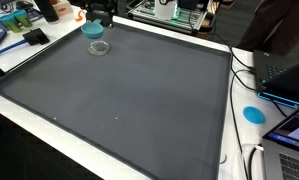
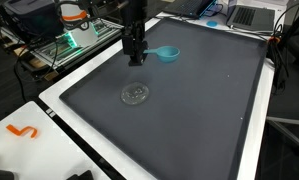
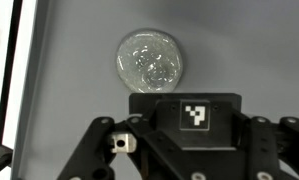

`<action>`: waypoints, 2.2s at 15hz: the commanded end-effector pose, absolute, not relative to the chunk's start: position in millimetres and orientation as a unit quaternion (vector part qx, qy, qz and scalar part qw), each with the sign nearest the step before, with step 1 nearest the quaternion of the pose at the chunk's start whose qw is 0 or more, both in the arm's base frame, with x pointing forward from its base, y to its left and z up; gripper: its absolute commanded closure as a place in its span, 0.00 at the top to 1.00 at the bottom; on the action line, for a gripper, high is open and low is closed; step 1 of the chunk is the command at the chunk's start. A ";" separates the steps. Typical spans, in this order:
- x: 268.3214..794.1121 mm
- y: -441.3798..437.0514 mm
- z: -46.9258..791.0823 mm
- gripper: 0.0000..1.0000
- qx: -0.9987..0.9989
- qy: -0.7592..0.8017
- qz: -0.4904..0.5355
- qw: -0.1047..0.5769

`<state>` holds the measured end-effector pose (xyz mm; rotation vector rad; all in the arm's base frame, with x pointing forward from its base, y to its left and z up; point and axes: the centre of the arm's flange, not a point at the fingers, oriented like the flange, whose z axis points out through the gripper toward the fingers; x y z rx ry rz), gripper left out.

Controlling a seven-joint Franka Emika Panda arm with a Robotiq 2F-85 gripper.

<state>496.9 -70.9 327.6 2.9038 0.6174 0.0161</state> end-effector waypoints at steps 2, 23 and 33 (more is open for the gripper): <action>502.0 -61.9 346.1 0.28 0.975 0.195 -0.011 0.102; 489.9 -80.9 441.8 0.28 0.977 0.190 -0.008 0.093; 467.1 -135.4 471.1 0.28 0.989 0.140 -0.002 0.040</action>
